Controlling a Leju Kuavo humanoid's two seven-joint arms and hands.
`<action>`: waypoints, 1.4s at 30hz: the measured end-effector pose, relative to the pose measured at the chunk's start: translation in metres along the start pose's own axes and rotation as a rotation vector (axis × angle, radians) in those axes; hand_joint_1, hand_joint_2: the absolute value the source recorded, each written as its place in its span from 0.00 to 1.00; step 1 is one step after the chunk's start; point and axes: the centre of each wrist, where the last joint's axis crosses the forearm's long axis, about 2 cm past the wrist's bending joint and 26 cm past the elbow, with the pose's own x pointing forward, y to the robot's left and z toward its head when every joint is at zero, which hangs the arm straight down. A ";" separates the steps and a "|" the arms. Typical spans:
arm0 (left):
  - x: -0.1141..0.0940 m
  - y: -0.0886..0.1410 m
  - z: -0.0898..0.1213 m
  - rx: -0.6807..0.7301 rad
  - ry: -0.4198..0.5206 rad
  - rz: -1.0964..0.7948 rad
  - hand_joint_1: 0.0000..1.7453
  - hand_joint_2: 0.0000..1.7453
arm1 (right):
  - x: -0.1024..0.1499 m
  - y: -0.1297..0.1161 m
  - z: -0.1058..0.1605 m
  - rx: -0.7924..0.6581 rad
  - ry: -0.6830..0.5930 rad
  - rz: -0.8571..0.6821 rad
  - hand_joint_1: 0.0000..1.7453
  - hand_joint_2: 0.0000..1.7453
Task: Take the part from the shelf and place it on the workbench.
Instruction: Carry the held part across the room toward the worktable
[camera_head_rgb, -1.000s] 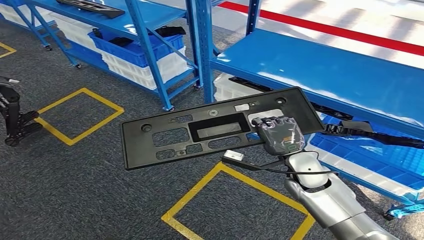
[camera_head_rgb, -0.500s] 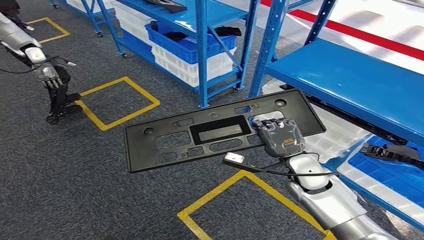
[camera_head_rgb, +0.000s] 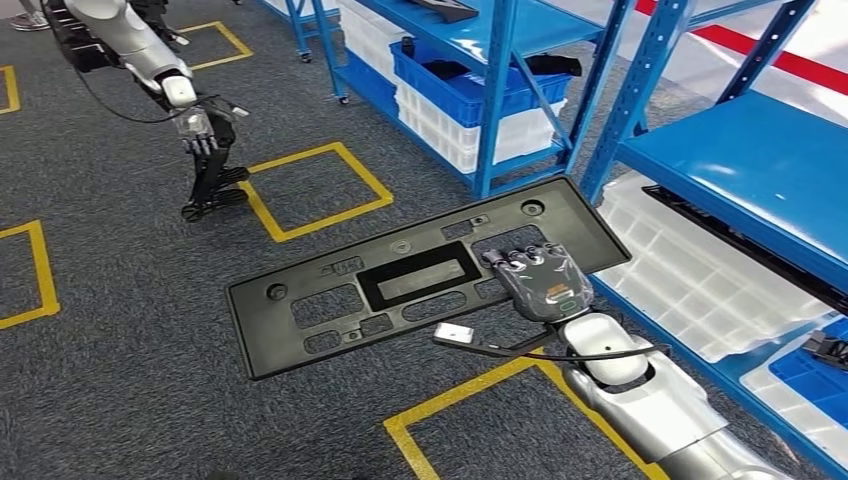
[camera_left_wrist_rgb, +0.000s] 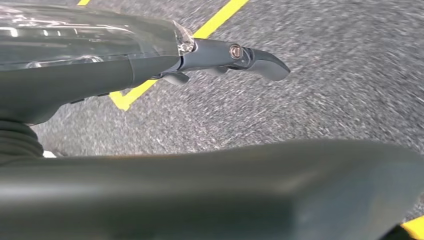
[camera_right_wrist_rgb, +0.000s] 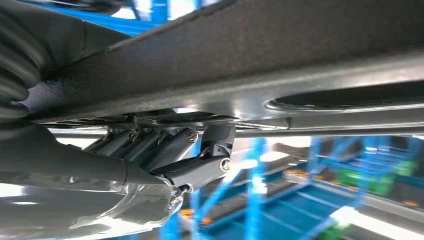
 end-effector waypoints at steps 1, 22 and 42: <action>0.000 0.000 0.000 0.001 -0.001 0.000 0.00 1.00 | 0.001 -0.001 0.000 -0.004 -0.005 -0.001 1.00 1.00; -0.034 0.073 -0.004 0.203 0.088 0.025 0.00 1.00 | -0.003 0.003 0.015 0.019 -0.017 0.018 1.00 1.00; -0.053 0.126 -0.001 0.336 0.154 0.047 0.00 1.00 | -0.013 0.000 0.024 0.000 0.010 0.027 1.00 1.00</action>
